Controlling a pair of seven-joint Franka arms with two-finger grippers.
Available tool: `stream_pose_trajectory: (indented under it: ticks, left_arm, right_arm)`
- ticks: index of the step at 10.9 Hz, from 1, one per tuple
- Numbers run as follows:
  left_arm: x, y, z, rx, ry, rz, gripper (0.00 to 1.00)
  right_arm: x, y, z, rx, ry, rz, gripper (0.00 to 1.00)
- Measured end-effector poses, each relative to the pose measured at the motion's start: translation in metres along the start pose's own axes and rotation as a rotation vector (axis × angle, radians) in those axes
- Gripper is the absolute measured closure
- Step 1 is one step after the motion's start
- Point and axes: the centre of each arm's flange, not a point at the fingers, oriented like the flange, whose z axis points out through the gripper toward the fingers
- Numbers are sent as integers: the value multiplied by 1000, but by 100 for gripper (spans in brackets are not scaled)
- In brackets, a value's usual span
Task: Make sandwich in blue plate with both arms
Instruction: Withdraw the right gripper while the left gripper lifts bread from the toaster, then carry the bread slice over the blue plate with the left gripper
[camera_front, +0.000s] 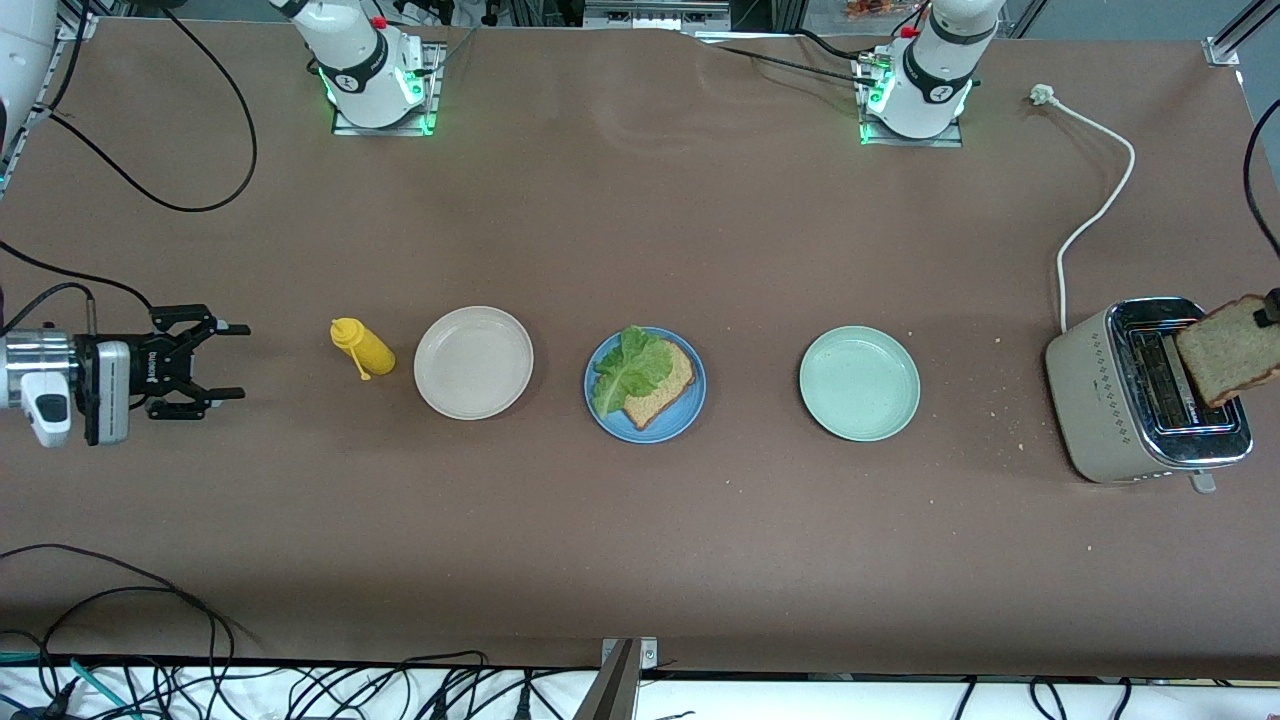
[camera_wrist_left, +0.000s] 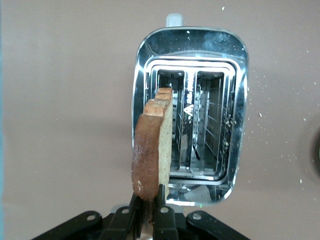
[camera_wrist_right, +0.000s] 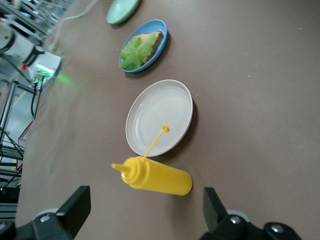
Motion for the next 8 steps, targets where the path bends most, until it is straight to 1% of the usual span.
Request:
stream_pose_trajectory:
  ticks: [1,2,3,4,5,6,7,8]
  left_arm:
    - [-10,3,-19,13,-12,11,92]
    - [-21,8,-34,5,-29,8,92]
    - [-31,17,-48,-41,-39,-6,92]
    - [-40,28,-58,-110,-57,-20,92]
    - [-47,42,-64,-177,-80,-43,92]
    - [-50,64,-67,-224,-113,-70,92]
    - [-47,94,-68,-248,-141,-101,92]
    - [-44,133,-68,-268,-169,-139,92]
  right_arm:
    - [24,-17,-9,-22,-51,71,0]
    - [42,-35,-18,-49,-97,144,0]
    - [53,-49,-27,-88,-135,215,0]
    - [57,-61,-37,-133,-179,280,0]
    - [59,-73,-47,-186,-225,341,0]
    - [67,-88,-58,-249,-266,411,0]
    - [78,-107,-66,-321,-305,481,0]
    - [89,-127,-74,-406,-340,561,0]
